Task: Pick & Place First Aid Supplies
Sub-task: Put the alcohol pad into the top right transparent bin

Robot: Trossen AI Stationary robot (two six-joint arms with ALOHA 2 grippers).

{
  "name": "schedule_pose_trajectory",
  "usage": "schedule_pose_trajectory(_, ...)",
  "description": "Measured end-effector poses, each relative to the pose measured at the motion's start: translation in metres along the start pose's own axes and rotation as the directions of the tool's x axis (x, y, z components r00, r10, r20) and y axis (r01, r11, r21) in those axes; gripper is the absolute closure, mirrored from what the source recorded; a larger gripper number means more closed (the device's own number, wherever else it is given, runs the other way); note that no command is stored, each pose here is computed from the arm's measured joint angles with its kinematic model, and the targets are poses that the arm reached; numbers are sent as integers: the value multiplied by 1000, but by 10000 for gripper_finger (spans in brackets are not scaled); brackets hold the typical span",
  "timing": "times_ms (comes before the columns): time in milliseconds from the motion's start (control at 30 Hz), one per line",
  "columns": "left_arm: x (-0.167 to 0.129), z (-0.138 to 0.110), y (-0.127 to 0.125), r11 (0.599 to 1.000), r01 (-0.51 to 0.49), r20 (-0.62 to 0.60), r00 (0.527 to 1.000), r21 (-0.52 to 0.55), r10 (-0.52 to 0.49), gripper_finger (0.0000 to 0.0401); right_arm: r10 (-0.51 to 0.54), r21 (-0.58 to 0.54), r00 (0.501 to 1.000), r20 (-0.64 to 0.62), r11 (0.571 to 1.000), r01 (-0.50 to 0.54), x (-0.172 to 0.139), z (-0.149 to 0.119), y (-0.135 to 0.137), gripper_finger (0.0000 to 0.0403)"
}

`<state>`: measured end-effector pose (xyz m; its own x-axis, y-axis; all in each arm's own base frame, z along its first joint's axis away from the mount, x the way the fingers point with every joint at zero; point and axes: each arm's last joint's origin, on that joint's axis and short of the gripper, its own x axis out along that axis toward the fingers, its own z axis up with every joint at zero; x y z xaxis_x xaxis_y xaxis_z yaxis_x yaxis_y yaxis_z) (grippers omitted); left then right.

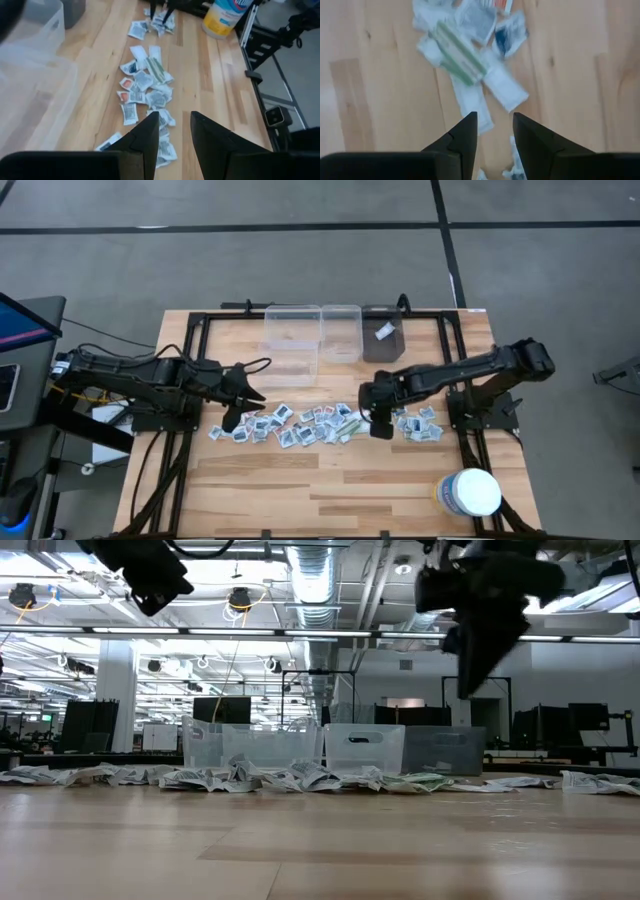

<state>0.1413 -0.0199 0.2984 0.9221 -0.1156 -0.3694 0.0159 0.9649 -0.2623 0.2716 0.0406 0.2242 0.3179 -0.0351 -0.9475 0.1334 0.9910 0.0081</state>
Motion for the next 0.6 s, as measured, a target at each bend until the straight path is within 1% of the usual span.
schedule_pose_trajectory(67,0,0,1,1000,-18,6,1000,-2,18,289,-1,-10,1000,-24,1000,1,5,-7,4,283)
schedule_pose_trajectory(200,0,1,4,998,-60,25,998,9,60,289,4,-29,999,-32,1000,-5,14,-16,8,283)
schedule_pose_trajectory(333,0,2,5,998,-69,26,997,15,68,289,18,-39,1000,-13,999,-18,25,-20,11,283)
schedule_pose_trajectory(433,0,2,5,998,-68,26,997,13,68,289,35,-42,999,26,999,-34,32,-22,12,283)
schedule_pose_trajectory(500,1,1,5,997,-71,25,997,12,70,289,37,-62,999,30,997,-35,35,-24,11,283)
schedule_pose_trajectory(600,2,-1,6,995,-100,25,995,10,100,289,35,-72,999,25,997,-33,40,-28,10,283)
